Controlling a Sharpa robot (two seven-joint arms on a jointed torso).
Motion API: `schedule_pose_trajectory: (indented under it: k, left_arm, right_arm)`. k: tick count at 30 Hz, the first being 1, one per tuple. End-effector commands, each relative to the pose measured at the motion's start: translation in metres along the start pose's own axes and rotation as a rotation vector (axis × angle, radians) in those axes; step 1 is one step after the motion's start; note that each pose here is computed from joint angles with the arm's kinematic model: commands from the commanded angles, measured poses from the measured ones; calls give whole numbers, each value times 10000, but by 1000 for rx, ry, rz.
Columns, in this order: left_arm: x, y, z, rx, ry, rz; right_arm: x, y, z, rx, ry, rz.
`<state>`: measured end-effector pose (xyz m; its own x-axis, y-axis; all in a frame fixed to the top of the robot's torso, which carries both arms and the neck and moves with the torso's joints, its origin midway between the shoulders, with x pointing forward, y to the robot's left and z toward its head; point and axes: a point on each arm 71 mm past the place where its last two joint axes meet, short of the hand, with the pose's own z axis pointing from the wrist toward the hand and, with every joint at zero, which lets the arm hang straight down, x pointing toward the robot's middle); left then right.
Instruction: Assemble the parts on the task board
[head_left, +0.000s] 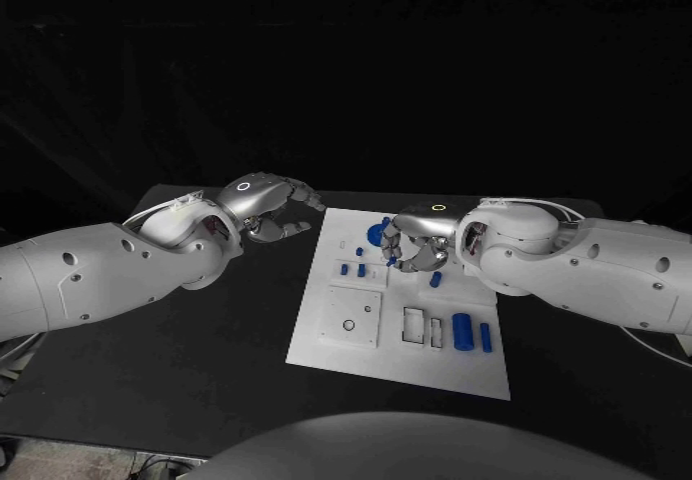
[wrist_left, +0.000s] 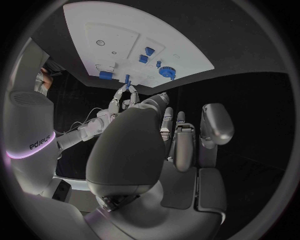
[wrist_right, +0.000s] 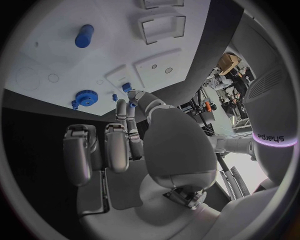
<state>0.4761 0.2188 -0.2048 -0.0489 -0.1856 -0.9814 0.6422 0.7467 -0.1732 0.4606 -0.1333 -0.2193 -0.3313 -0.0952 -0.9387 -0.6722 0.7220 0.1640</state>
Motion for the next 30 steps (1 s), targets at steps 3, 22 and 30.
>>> schedule_pose_trajectory:
  k: [3, 22, 30]
  left_arm:
    - [12, -20, 19, -2, 15, -10]
    - [28, -52, 58, 9, 21, -12]
    - [29, -49, 59, 8, 22, -12]
  right_arm:
    - [71, 67, 90, 4, 77, -9]
    - [330, 304, 224, -46, 84, -28]
    - [399, 352, 228, -55, 75, -25]
